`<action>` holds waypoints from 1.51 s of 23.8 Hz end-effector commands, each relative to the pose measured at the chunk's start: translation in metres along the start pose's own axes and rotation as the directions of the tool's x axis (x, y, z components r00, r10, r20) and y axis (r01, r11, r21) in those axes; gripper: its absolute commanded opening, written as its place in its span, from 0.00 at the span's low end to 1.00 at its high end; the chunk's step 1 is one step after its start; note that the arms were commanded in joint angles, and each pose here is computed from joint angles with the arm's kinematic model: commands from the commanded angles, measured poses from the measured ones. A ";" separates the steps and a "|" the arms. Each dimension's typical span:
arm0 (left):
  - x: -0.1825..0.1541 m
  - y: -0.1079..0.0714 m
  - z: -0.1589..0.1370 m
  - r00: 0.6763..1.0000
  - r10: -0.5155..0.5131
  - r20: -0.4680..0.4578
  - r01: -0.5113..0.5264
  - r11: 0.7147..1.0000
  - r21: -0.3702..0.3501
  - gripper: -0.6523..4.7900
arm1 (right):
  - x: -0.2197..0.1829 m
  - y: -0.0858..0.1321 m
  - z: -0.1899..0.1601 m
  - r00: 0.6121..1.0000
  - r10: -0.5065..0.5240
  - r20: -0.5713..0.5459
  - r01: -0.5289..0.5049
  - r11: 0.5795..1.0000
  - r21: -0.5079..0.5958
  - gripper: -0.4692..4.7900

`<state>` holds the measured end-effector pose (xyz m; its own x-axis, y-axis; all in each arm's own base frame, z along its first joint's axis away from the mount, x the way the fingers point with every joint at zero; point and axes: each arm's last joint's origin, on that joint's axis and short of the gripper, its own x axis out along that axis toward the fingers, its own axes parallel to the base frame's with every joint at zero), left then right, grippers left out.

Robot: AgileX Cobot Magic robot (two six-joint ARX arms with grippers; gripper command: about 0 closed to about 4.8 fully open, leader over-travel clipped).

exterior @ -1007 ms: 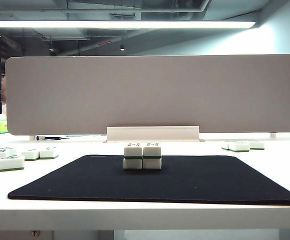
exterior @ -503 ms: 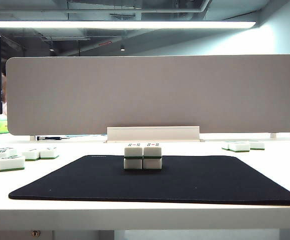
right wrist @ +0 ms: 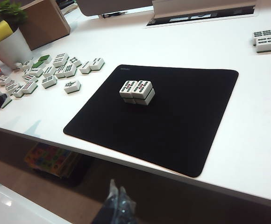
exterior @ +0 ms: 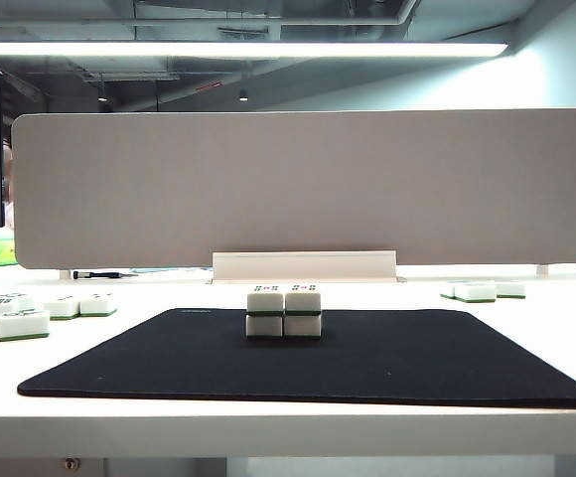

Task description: Arrange four mahjong tiles into a neat stack, creating two layers of paired tiles.

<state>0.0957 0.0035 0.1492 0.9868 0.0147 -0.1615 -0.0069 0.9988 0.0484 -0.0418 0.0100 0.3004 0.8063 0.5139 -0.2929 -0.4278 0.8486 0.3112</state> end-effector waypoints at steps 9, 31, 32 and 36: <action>0.000 0.000 -0.002 1.000 0.016 -0.020 -0.017 1.000 -0.002 0.11 | -0.002 0.001 0.000 1.000 0.005 0.027 -0.005 1.000 -0.014 0.09; 0.000 0.000 -0.002 1.000 0.016 -0.020 -0.016 1.000 -0.002 0.11 | 0.045 -0.028 0.008 0.960 -0.173 0.218 0.189 0.980 -0.055 0.09; 0.000 0.000 -0.002 1.000 0.016 -0.020 -0.016 1.000 -0.002 0.11 | 0.050 -0.031 0.007 0.957 -0.169 0.236 0.187 0.981 -0.058 0.09; 0.000 0.000 -0.002 1.000 0.016 -0.020 -0.017 1.000 -0.002 0.11 | 0.091 -0.055 -0.002 0.917 -0.162 0.364 0.200 0.977 -0.071 0.09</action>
<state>0.0959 0.0039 0.1485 0.9850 0.0291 -0.1699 -0.0208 0.9985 0.0502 0.0504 0.0106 0.2533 0.9493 0.3068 -0.0683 -0.2891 0.9376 0.1933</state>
